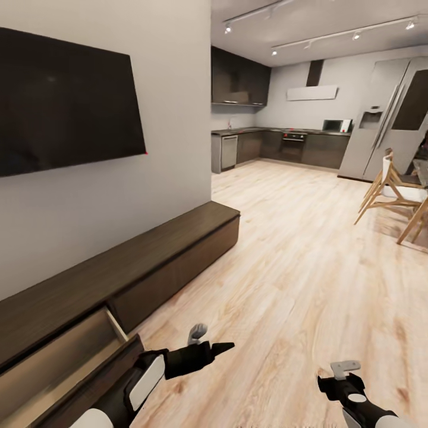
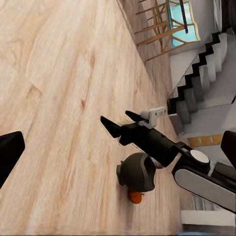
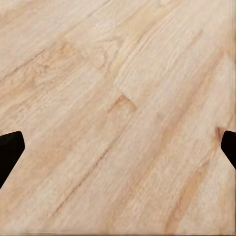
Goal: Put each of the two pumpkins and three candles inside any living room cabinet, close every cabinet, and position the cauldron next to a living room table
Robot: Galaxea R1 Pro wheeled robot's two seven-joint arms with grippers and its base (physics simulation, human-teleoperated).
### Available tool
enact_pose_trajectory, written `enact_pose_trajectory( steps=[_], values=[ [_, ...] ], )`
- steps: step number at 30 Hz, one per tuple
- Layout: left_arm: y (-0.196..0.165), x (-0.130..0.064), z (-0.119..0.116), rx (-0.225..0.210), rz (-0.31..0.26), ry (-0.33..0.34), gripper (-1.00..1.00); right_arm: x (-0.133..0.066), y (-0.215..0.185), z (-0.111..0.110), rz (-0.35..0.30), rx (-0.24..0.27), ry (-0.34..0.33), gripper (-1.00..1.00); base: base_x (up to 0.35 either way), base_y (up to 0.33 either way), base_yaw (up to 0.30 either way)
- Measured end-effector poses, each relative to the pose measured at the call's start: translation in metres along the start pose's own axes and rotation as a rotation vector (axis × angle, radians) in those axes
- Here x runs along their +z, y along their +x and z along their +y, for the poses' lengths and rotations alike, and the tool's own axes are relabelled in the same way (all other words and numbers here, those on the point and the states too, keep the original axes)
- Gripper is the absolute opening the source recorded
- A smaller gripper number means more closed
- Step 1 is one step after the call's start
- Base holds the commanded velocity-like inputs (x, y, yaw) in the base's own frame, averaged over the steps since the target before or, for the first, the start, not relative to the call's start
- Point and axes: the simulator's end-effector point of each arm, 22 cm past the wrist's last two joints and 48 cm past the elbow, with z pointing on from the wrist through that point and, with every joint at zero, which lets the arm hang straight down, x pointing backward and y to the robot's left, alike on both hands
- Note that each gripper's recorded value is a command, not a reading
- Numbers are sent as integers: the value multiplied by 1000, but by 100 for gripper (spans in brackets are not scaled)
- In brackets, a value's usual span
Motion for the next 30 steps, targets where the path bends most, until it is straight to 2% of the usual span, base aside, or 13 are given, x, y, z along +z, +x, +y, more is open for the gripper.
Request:
enact_pose_trajectory(
  steps=[2,4,11,30],
  values=[
    [10,-3,16,-29,14,-27,100,0,2,1,4,-2,-1,100,0,0,-249],
    [16,-2,23,-40,16,-42,100,0,3,1,6,-2,-1,100,0,0,-246],
    [21,2,38,-34,-30,-73,100,-1,4,0,8,-1,0,100,0,0,-224],
    [31,5,43,-55,-22,-85,100,-1,5,0,9,-3,0,100,0,0,-157]
  ],
)
